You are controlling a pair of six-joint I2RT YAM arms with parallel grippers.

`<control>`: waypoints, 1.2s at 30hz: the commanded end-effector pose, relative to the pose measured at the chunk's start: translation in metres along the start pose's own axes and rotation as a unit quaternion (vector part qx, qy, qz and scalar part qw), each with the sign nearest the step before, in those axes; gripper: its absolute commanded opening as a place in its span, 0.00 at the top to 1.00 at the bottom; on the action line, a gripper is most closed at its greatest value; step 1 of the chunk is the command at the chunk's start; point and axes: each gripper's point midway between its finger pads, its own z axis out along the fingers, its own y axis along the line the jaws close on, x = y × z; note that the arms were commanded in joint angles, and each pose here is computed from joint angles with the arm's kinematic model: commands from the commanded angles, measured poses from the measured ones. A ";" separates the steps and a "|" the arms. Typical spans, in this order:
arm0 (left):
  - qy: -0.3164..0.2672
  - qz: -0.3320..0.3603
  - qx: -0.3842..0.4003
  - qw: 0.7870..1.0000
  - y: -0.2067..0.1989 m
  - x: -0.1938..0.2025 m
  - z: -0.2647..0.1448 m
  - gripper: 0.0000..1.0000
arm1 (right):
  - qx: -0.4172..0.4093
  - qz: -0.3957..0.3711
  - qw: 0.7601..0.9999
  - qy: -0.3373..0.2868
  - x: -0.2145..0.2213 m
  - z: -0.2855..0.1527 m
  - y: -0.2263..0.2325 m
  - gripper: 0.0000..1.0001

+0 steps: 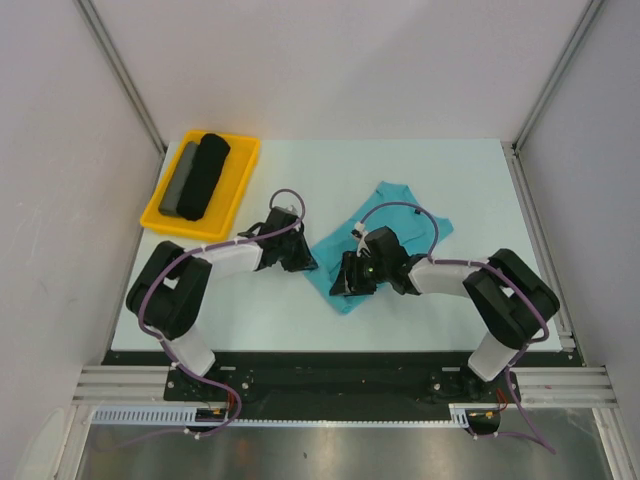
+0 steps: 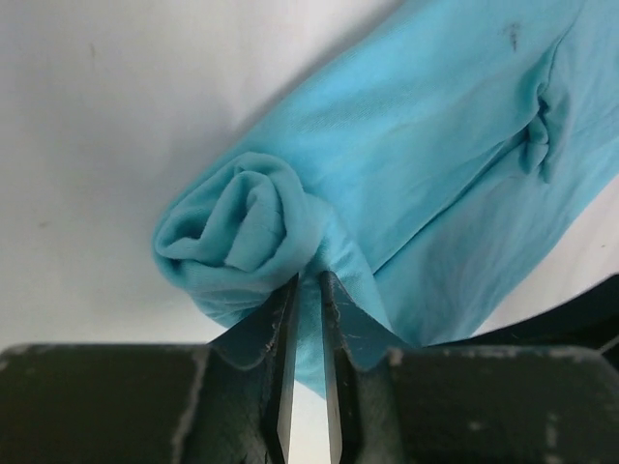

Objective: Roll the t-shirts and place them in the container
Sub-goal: Roll the T-shirt to the center of the board.

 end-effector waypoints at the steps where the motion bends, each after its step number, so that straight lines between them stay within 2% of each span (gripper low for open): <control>1: -0.015 0.005 0.002 1.000 -0.013 -0.013 0.000 0.80 | 0.033 -0.035 0.999 -0.019 0.003 -0.020 0.006 0.46; 5: -0.017 0.010 -0.003 1.000 -0.015 -0.017 0.000 0.80 | 0.053 -0.035 0.997 -0.036 0.006 -0.034 0.001 0.45; 7: -0.017 0.012 -0.005 1.000 -0.015 -0.018 0.000 0.80 | 0.058 -0.033 0.997 -0.035 0.013 -0.036 -0.003 0.48; 12: -0.018 0.014 -0.009 1.000 -0.014 -0.019 -0.001 0.80 | 0.069 -0.025 0.997 -0.013 0.034 -0.029 -0.014 0.62; 16: -0.016 0.015 -0.012 1.000 -0.013 -0.018 0.000 0.80 | 0.082 -0.018 0.996 -0.010 0.039 -0.028 -0.023 0.70; 21: -0.012 0.018 -0.014 1.000 -0.013 -0.017 0.001 0.80 | 0.107 -0.048 0.991 -0.064 0.020 -0.051 -0.014 0.60; 23: -0.011 0.019 -0.017 1.000 -0.012 -0.018 0.002 0.81 | 0.107 -0.081 0.987 -0.089 0.013 -0.063 0.005 0.57; 27: -0.009 0.024 -0.018 1.000 -0.012 -0.018 0.001 0.80 | 0.179 -0.163 0.958 -0.156 -0.005 -0.074 0.022 0.54; 31: -0.009 0.027 -0.019 0.999 -0.014 -0.020 0.000 0.80 | 0.233 -0.255 0.923 -0.171 -0.012 -0.064 0.043 0.51; 36: -0.004 0.031 -0.025 0.999 -0.012 -0.019 0.002 0.80 | 0.324 -0.356 0.860 -0.169 -0.015 -0.035 0.059 0.41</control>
